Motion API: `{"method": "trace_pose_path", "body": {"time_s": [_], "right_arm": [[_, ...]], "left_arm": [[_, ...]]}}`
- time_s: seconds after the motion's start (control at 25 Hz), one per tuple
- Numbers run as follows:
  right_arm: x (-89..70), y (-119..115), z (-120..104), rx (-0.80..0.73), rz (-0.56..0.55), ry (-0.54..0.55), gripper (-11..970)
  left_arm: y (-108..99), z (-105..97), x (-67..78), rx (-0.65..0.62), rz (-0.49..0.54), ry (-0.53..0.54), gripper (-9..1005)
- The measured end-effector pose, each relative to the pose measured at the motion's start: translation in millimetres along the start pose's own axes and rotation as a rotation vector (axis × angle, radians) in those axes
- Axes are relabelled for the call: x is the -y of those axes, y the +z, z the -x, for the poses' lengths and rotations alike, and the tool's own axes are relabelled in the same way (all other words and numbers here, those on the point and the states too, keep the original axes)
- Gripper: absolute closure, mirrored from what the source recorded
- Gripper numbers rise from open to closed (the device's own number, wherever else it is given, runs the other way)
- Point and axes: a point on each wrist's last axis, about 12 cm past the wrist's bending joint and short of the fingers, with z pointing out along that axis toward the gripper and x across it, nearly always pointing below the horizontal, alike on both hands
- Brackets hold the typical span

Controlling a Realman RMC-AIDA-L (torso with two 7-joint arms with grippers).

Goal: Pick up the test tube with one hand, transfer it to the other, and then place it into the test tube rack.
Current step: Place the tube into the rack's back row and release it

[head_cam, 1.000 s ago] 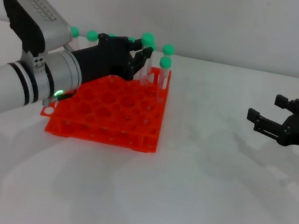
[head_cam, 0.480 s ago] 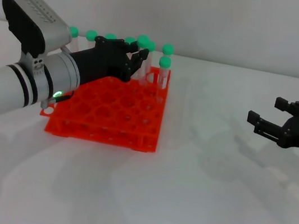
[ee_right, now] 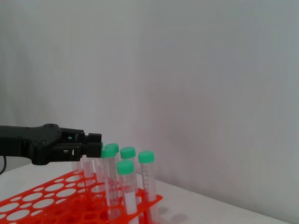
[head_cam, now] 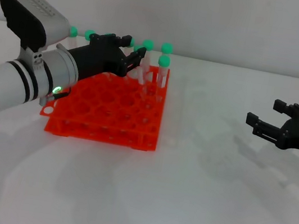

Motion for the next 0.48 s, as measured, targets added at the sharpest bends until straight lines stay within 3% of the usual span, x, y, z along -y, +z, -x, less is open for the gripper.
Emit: {"method": "trace_pose_path", "body": {"time_s": [0.36,0.48], "right_arm": [[0.8,-0.2,0.6,0.003,-0.003,-0.005,105],[1.7,-2.7,-1.1,0.002,-0.010,-0.002,105]], "left_arm": [[-3.7,-0.4,-0.8,0.012,-0.001,0.001,579],[-18.9,-0.1,-3.9,0.068,-0.004,0.000,555]]}}
